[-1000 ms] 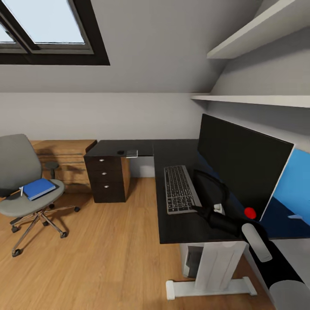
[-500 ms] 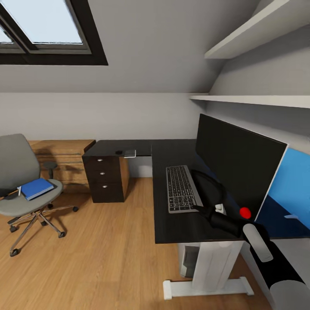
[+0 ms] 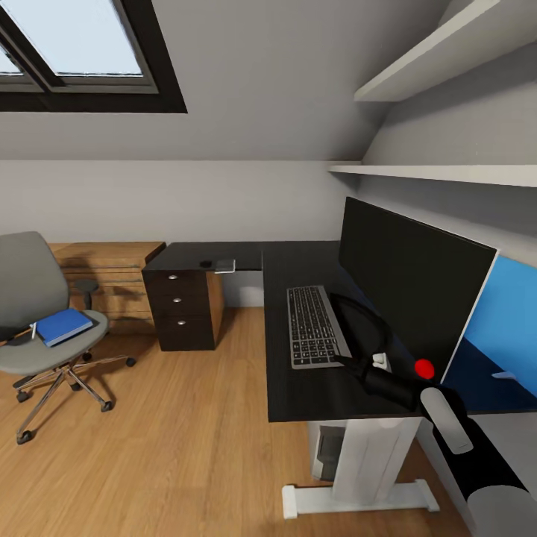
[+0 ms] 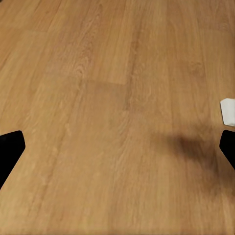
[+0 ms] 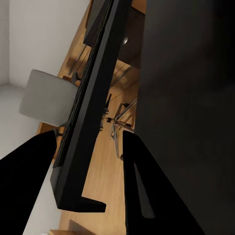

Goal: In the bedroom, organize the workspace by keeping the computer under the desk, ensuring the monitor is on the desk, placing the keyboard on the desk next to the monitor, placing the mouse on the desk next to the keyboard, moving the folder from the swivel chair onto the desk next to the mouse, stacking the notebook on top of the folder with the pen on top of the notebook, and positioning the swivel chair next to the desk.

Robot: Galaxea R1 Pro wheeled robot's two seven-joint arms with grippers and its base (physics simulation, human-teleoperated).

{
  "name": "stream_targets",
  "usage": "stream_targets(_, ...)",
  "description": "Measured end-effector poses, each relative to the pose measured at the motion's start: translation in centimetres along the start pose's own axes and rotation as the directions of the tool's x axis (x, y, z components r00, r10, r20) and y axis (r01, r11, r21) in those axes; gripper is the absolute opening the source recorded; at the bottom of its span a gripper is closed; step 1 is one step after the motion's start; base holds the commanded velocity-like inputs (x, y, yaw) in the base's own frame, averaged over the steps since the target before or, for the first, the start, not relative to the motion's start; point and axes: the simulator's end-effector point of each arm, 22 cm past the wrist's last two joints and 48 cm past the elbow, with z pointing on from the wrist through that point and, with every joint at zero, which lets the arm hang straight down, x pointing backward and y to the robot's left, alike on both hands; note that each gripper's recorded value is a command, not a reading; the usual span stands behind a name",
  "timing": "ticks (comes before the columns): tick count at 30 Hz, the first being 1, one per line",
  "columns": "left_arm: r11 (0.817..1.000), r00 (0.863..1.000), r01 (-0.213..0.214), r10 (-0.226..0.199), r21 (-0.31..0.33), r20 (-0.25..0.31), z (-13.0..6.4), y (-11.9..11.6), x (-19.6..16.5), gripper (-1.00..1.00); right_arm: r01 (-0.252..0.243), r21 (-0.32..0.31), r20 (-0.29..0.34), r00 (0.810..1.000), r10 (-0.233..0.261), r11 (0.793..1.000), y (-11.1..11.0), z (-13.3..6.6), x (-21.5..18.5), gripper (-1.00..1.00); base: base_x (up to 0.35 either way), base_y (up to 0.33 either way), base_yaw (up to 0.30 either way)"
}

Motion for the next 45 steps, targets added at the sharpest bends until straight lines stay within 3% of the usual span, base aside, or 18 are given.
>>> stream_targets(8, 1.000, 1.000, 0.000, 0.000, 0.002, 0.001, 0.0, 0.0, 0.0, 1.00, -0.001, 0.000, -0.001, 1.000, 0.001, 1.000, 0.0, 0.0, 0.0, -1.00, 0.070, 0.000, 0.000)
stream_targets(15, 1.000, 1.000, 0.000, 0.000, 0.002, 0.002, 0.0, 0.0, -0.1, 1.00, -0.032, 0.026, -0.014, 0.999, 0.032, 0.999, -1.6, 0.1, 0.8, -1.00, 0.004, 0.000, 0.000)
stream_targets(45, 1.000, 1.000, 0.000, 0.000, 0.002, 0.002, 0.0, 0.0, -0.1, 1.00, -0.037, 0.033, -0.018, 0.999, 0.037, 0.999, -1.9, 0.1, 1.0, -1.00, 0.037, 0.012, 0.000)
